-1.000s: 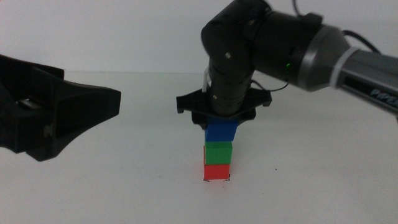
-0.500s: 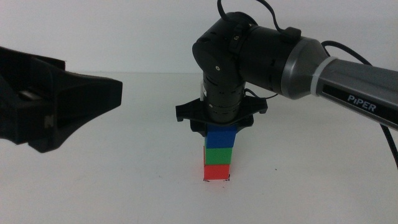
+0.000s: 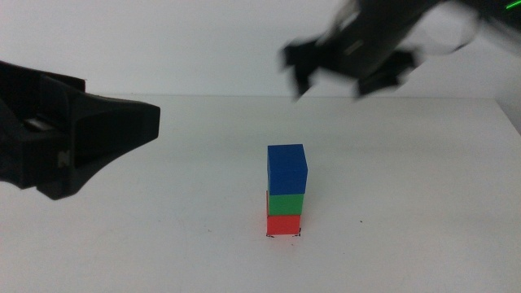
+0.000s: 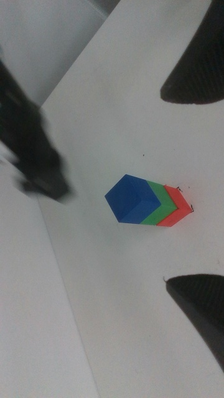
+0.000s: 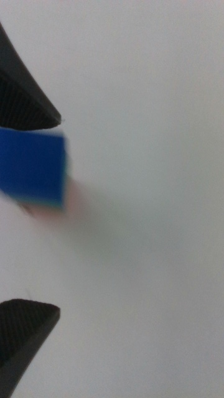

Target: Stack red cubes first, then green, then blue cubes in a specific spot.

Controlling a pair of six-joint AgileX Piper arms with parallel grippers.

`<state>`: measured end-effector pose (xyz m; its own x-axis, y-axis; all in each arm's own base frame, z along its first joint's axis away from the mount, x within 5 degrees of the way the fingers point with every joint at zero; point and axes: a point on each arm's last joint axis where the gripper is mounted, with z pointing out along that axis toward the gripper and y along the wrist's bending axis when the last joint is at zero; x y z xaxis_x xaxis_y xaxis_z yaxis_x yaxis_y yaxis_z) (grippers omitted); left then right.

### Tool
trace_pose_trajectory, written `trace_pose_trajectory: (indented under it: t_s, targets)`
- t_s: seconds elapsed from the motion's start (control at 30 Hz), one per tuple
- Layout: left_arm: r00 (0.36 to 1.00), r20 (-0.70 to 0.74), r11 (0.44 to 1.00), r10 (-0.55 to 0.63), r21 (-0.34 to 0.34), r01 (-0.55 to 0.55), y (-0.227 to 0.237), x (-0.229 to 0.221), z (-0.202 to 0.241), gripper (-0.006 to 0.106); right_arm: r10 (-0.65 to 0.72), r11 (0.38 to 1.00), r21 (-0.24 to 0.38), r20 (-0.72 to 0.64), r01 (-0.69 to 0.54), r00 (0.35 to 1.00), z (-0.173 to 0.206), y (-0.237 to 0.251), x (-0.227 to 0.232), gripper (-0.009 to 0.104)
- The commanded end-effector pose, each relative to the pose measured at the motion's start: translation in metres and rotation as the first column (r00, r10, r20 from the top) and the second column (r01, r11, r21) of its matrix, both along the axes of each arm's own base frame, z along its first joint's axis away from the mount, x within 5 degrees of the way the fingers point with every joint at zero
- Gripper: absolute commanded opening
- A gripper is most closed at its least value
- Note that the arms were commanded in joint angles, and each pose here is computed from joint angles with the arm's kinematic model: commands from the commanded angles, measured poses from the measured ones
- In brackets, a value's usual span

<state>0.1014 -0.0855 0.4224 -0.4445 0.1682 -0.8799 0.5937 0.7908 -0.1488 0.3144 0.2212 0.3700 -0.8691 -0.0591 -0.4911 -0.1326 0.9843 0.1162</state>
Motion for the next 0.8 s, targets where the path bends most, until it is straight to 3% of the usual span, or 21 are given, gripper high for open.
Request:
trace_pose_trajectory:
  t_s: [0.0,0.1,0.17,0.5,0.6,0.77]
  targets:
    - [1.000,0.013,1.000,0.002,-0.011,-0.002,0.001,-0.001,0.002,0.093,-0.012,1.000,-0.026,0.102,0.015,0.995,0.036,-0.042,-0.007,0.093]
    - [1.000,0.013,1.000,0.002,-0.011,-0.002,0.001,-0.001,0.002,0.093,-0.071,0.991,-0.102,0.139,0.085,0.988,0.043,-0.092,-0.020,0.093]
    - [1.000,0.013,1.000,0.002,-0.011,-0.002,0.001,-0.001,0.002,0.093,-0.074,0.990,-0.104,0.170,0.092,0.983,0.036,-0.116,-0.034,0.093]
    - [1.000,0.014,1.000,0.003,-0.010,-0.003,0.001,-0.001,0.002,0.093,-0.042,0.998,-0.016,0.451,0.055,0.892,-0.014,-0.161,-0.099,0.093]
    - [1.000,0.014,1.000,0.003,-0.010,-0.003,0.001,-0.001,0.002,0.093,-0.055,0.998,0.029,0.476,0.047,0.878,-0.014,-0.164,-0.113,0.093]
    - [1.000,0.014,1.000,0.003,-0.010,-0.003,0.001,-0.001,0.002,0.093,-0.066,0.998,0.050,0.509,0.047,0.858,-0.004,-0.169,-0.125,0.093]
